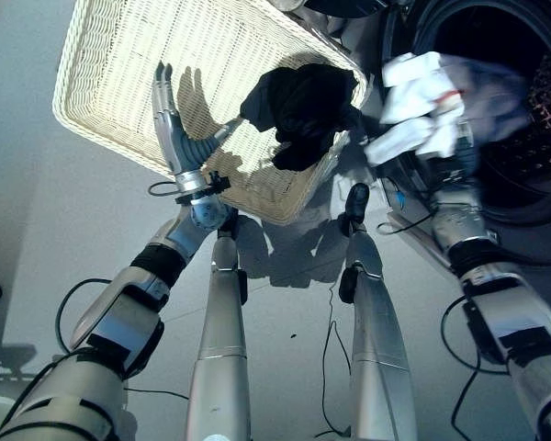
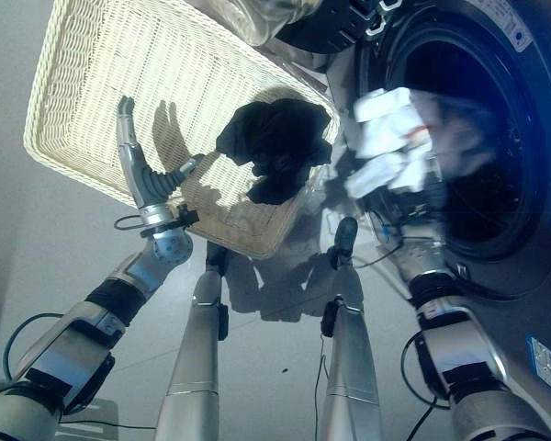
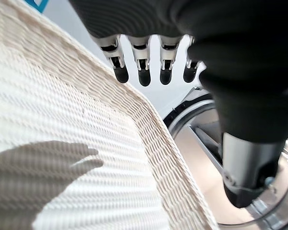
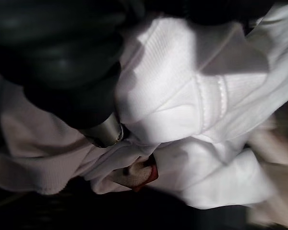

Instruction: Put the clothes into the washing machine.

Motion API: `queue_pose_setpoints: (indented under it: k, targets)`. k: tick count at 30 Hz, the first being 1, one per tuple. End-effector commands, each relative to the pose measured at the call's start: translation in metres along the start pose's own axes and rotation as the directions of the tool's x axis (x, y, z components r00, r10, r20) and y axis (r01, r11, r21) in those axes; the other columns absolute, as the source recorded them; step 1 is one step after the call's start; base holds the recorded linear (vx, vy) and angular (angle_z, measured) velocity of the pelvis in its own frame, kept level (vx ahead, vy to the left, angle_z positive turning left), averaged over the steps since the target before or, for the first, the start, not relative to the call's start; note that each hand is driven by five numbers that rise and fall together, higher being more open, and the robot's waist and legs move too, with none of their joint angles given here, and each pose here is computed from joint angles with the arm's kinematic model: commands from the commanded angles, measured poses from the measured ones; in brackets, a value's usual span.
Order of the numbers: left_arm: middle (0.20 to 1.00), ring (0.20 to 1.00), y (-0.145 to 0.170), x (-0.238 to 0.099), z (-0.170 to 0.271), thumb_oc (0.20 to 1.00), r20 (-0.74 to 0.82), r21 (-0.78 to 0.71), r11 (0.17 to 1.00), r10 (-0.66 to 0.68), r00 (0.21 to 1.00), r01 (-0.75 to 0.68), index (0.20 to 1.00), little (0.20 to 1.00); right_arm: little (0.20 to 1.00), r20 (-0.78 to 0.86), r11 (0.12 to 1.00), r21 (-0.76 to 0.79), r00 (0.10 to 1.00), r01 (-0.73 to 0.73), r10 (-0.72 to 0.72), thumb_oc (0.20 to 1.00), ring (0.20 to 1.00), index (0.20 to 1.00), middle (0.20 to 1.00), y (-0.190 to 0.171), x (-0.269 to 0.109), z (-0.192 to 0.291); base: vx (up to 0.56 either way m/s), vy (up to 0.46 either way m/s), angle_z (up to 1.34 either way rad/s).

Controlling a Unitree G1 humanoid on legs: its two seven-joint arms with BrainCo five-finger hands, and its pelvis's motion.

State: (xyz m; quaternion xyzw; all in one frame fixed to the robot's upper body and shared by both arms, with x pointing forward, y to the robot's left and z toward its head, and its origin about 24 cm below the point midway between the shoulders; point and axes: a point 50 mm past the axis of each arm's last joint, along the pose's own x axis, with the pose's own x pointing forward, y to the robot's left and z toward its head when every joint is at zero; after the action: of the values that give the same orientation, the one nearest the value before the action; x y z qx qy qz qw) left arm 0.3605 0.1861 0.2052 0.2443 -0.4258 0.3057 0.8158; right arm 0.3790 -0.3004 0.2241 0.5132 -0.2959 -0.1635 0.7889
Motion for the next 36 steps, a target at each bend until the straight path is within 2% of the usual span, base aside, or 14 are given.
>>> queue_pose_setpoints:
  k: [1, 5, 6, 7, 8, 12, 14, 17, 18, 22, 25, 28, 33, 36]
  targets:
    - [1.0, 1.0, 0.018, 0.006, -0.005, 1.0, 0.04, 0.023, 0.999, 0.03, 0.999, -0.031, 1.0, 1.0, 0.2, 0.427, 0.997, 0.043, 0.903, -0.07, 0.045, 0.2, 0.2, 0.2, 0.2, 0.038, 0.009, 0.088, 0.02, -0.064, -0.04]
    - [1.0, 1.0, 0.038, 0.024, -0.019, 1.0, 0.047, 0.145, 0.989, -0.01, 0.999, 0.003, 1.0, 1.0, 0.2, 0.522, 0.994, -0.042, 0.846, -0.099, 0.106, 0.2, 0.2, 0.2, 0.2, 0.061, 0.007, 0.127, 0.01, -0.048, -0.09]
    - [1.0, 1.0, 0.04, 0.027, -0.021, 1.0, 0.053, 0.171, 0.985, -0.024, 0.998, 0.014, 1.0, 1.0, 0.395, 0.518, 0.993, -0.064, 0.847, -0.102, 0.121, 0.395, 0.395, 0.395, 0.395, 0.062, 0.008, 0.131, 0.0, 0.0, 0.0]
    - [1.0, 1.0, 0.04, 0.027, -0.021, 1.0, 0.054, 0.171, 0.985, -0.024, 0.998, 0.015, 1.0, 1.0, 0.395, 0.518, 0.993, -0.064, 0.847, -0.102, 0.121, 0.395, 0.395, 0.395, 0.395, 0.061, 0.008, 0.131, 0.0, 0.0, 0.0]
    - [1.0, 1.0, 0.043, 0.034, -0.023, 1.0, 0.059, 0.206, 0.978, -0.055, 0.997, 0.041, 1.0, 1.0, 1.0, 0.503, 0.991, -0.099, 0.855, -0.088, 0.126, 1.0, 1.0, 1.0, 1.0, 0.06, 0.011, 0.134, 0.0, 0.0, 0.0]
    - [1.0, 1.0, 0.039, 0.04, -0.023, 1.0, 0.097, 0.267, 0.958, -0.132, 0.986, 0.102, 1.0, 1.0, 1.0, 0.447, 0.987, -0.157, 0.89, -0.02, 0.089, 1.0, 1.0, 1.0, 1.0, 0.044, 0.017, 0.132, 0.0, 0.0, 0.0]
    - [1.0, 1.0, 0.03, 0.042, -0.017, 1.0, 0.154, 0.318, 0.935, -0.214, 0.965, 0.157, 1.0, 1.0, 1.0, 0.357, 0.943, -0.315, 0.934, 0.108, 0.012, 1.0, 1.0, 1.0, 1.0, 0.03, 0.023, 0.117, 0.01, -0.019, 0.02]
    - [1.0, 1.0, 0.015, 0.049, -0.005, 1.0, 0.218, 0.367, 0.903, -0.319, 0.922, 0.225, 1.0, 1.0, 1.0, 0.226, 0.739, -0.639, 0.97, 0.214, -0.085, 1.0, 1.0, 1.0, 1.0, 0.014, 0.029, 0.091, 0.01, -0.025, 0.05]
    - [1.0, 1.0, 0.012, 0.05, -0.002, 1.0, 0.229, 0.37, 0.9, -0.328, 0.917, 0.23, 1.0, 1.0, 1.0, 0.208, 0.693, -0.687, 0.973, 0.219, -0.101, 1.0, 1.0, 1.0, 1.0, 0.012, 0.03, 0.087, 0.0, 0.0, 0.0]
    - [1.0, 1.0, -0.003, 0.062, 0.02, 1.0, 0.296, 0.349, 0.911, -0.33, 0.896, 0.22, 1.0, 1.0, 1.0, 0.134, 0.298, -0.936, 0.971, 0.189, -0.196, 1.0, 1.0, 1.0, 1.0, 0.004, 0.032, 0.064, 0.0, -0.013, 0.02]
    - [1.0, 1.0, -0.008, 0.069, 0.032, 1.0, 0.319, 0.315, 0.927, -0.306, 0.897, 0.204, 1.0, 1.0, 1.0, 0.133, 0.16, -0.971, 0.958, 0.177, -0.253, 1.0, 1.0, 1.0, 1.0, 0.004, 0.032, 0.052, 0.0, -0.007, 0.01]
    - [1.0, 1.0, -0.01, 0.071, 0.036, 1.0, 0.305, 0.271, 0.943, -0.272, 0.913, 0.191, 1.0, 1.0, 1.0, 0.17, 0.09, -0.976, 0.955, 0.197, -0.243, 1.0, 1.0, 1.0, 1.0, 0.007, 0.03, 0.045, 0.0, -0.011, 0.0]
    - [1.0, 1.0, -0.008, 0.07, 0.029, 1.0, 0.191, 0.163, 0.975, -0.179, 0.965, 0.149, 1.0, 1.0, 1.0, 0.242, 0.025, -0.969, 0.967, 0.245, -0.08, 1.0, 1.0, 1.0, 1.0, 0.021, 0.025, 0.027, 0.0, 0.002, 0.03]
    - [1.0, 1.0, -0.003, 0.068, 0.02, 1.0, 0.083, 0.082, 0.993, -0.097, 0.992, 0.09, 1.0, 1.0, 1.0, 0.251, -0.049, -0.965, 0.963, 0.257, 0.102, 1.0, 1.0, 1.0, 1.0, 0.041, 0.016, 0.006, -0.01, 0.03, 0.0]
